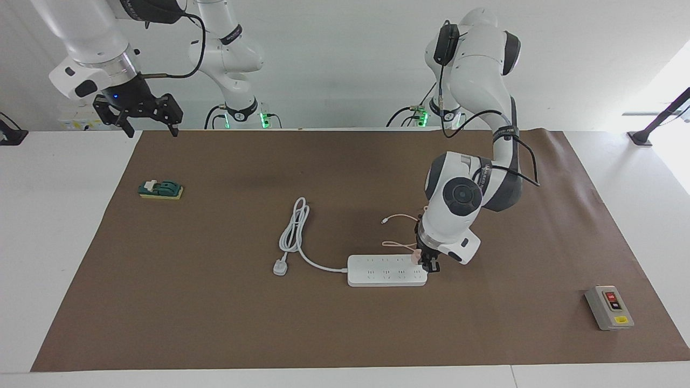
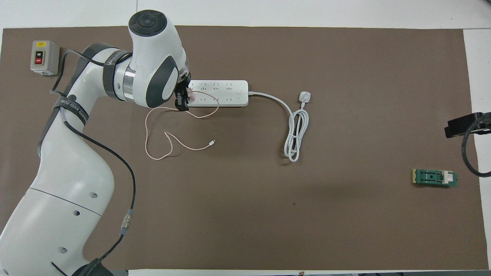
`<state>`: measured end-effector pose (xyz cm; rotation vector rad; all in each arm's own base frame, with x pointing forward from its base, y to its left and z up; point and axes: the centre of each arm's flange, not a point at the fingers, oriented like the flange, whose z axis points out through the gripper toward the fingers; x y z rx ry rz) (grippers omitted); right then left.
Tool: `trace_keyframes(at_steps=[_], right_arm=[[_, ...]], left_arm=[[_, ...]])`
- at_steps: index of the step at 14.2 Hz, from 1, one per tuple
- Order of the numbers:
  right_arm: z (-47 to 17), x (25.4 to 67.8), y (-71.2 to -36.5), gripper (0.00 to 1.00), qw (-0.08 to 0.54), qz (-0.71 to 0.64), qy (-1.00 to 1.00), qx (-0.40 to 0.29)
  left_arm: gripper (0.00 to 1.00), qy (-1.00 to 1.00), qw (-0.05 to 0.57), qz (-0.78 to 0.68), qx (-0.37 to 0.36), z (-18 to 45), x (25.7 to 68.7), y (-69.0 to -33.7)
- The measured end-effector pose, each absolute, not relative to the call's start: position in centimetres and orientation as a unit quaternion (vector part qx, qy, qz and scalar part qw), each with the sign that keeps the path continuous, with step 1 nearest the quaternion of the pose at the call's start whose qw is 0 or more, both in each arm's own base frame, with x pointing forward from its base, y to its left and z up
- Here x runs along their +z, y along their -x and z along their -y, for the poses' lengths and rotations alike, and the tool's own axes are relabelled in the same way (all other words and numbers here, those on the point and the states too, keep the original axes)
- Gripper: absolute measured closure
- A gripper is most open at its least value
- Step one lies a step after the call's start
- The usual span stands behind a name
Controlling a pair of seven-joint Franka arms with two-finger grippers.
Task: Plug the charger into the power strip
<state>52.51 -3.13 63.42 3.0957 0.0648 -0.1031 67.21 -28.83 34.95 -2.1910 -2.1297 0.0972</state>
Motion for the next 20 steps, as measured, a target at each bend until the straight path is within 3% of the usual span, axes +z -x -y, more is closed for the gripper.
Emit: trace_keyframes(at_steps=[20], right_arm=[[3.1,63.4,-52.5,0.00,0.022,-0.021,-0.999,-0.033]], left_arm=[[0.66,0.714,0.037,0.699,-0.012,29.9,33.6,-65.8]])
